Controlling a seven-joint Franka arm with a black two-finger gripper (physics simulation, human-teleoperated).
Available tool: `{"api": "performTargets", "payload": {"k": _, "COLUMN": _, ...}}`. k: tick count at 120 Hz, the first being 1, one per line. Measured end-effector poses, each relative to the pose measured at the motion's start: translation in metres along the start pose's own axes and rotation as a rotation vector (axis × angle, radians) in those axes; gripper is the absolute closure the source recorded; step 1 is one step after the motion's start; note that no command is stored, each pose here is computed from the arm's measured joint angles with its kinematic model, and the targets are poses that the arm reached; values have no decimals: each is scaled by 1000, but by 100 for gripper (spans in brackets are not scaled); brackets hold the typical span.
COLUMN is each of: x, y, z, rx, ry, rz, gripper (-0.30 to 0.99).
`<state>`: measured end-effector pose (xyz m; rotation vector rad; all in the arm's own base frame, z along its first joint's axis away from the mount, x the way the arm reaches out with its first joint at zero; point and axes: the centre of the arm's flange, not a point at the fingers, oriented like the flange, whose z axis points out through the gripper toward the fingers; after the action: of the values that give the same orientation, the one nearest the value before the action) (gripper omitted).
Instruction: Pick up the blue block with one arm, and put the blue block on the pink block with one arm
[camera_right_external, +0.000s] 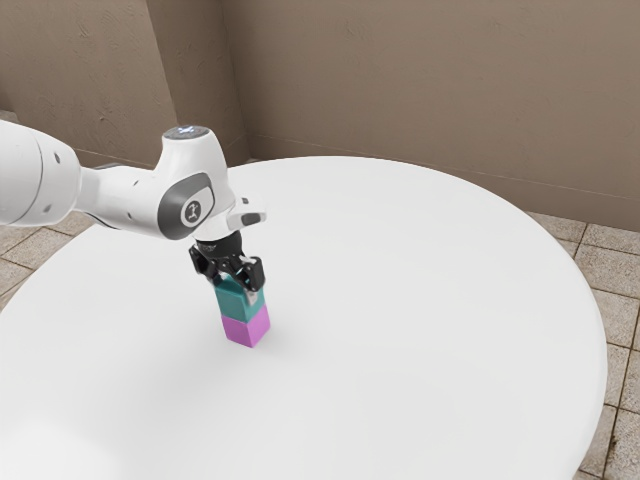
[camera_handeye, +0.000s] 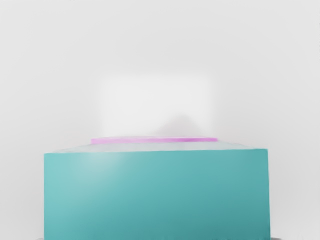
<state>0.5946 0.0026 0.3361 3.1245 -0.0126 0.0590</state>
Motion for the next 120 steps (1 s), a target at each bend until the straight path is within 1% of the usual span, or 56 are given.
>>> {"api": "performTargets", "payload": {"k": 21, "x": 0, "y": 0, "z": 0, "rx": 1, "ry": -1, "rz": 10, "gripper": 6}}
{"api": "performTargets", "payload": {"k": 42, "x": 0, "y": 0, "z": -2, "rx": 3, "ry": 1, "rz": 19, "gripper": 3}}
{"api": "performTargets", "payload": {"k": 51, "x": 0, "y": 1, "z": -12, "rx": 2, "ry": 16, "rz": 26, "gripper": 2}}
{"api": "performTargets", "payload": {"k": 58, "x": 0, "y": 10, "z": -47, "rx": 1, "ry": 67, "rz": 47, "gripper": 1}}
{"api": "performTargets", "payload": {"k": 69, "x": -12, "y": 23, "z": -128, "rx": -5, "ry": 175, "rz": 79, "gripper": 1}}
{"api": "performTargets", "payload": {"k": 77, "x": -25, "y": 30, "z": -173, "rx": -10, "ry": 210, "rz": 96, "gripper": 1}}
{"api": "performTargets", "payload": {"k": 81, "x": -30, "y": 30, "z": -184, "rx": -12, "ry": 200, "rz": 97, "gripper": 1}}
{"api": "performTargets", "payload": {"k": 88, "x": -35, "y": 18, "z": -193, "rx": -3, "ry": 163, "rz": 84, "gripper": 1}}
{"api": "performTargets", "payload": {"k": 96, "x": -39, "y": -9, "z": -200, "rx": 14, "ry": 101, "rz": 49, "gripper": 0}}
{"api": "performTargets", "payload": {"k": 104, "x": -44, "y": -29, "z": -196, "rx": 23, "ry": 33, "rz": 21, "gripper": 0}}
{"api": "performTargets", "payload": {"k": 111, "x": -48, "y": -34, "z": -192, "rx": 26, "ry": -15, "rz": 16, "gripper": 0}}
{"api": "performTargets", "payload": {"k": 120, "x": -52, "y": -31, "z": -188, "rx": 26, "ry": -59, "rz": 26, "gripper": 0}}
